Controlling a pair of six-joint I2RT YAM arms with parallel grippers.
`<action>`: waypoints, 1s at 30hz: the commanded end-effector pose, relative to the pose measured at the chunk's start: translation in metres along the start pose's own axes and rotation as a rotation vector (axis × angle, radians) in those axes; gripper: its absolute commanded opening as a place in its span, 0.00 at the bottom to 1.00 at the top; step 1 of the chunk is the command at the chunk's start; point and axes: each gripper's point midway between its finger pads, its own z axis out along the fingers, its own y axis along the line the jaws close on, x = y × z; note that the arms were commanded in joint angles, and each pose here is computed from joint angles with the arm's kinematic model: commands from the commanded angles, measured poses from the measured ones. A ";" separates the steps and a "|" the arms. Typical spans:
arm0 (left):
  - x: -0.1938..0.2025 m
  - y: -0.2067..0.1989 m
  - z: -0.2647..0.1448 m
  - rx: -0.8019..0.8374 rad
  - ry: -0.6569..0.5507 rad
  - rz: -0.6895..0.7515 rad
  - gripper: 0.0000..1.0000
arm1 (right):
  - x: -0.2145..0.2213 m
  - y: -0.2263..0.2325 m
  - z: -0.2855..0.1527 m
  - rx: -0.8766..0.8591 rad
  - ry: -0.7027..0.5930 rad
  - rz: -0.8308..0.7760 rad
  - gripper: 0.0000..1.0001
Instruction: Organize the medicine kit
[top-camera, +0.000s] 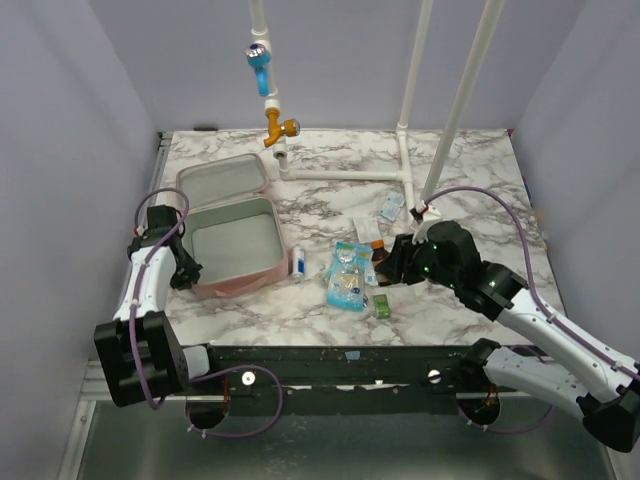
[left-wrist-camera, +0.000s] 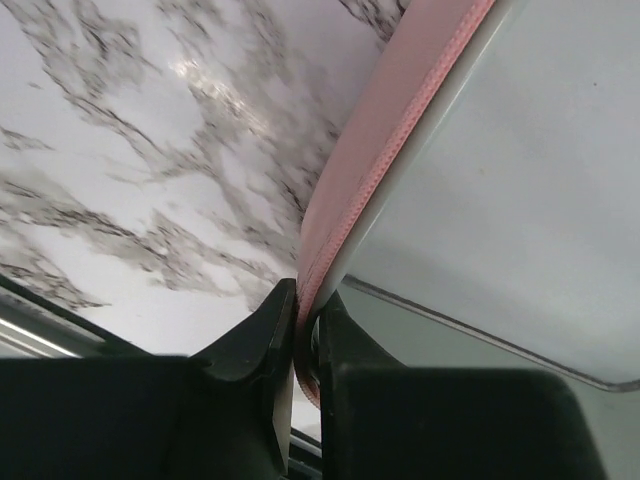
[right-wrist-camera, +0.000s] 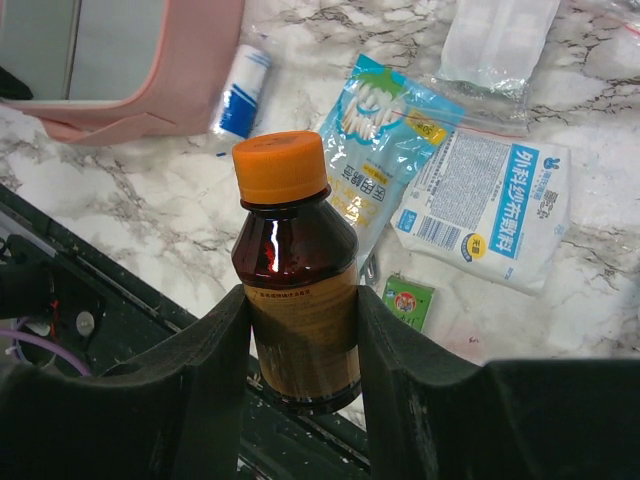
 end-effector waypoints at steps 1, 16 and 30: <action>0.025 -0.038 -0.014 0.216 0.033 -0.059 0.00 | 0.003 -0.001 -0.005 0.006 -0.001 0.009 0.30; 0.081 -0.075 -0.029 0.314 0.028 0.060 0.00 | 0.006 -0.007 -0.005 0.047 0.007 0.036 0.30; 0.095 -0.063 -0.039 0.301 -0.072 0.059 0.00 | -0.011 0.021 0.014 -0.038 0.041 0.056 0.27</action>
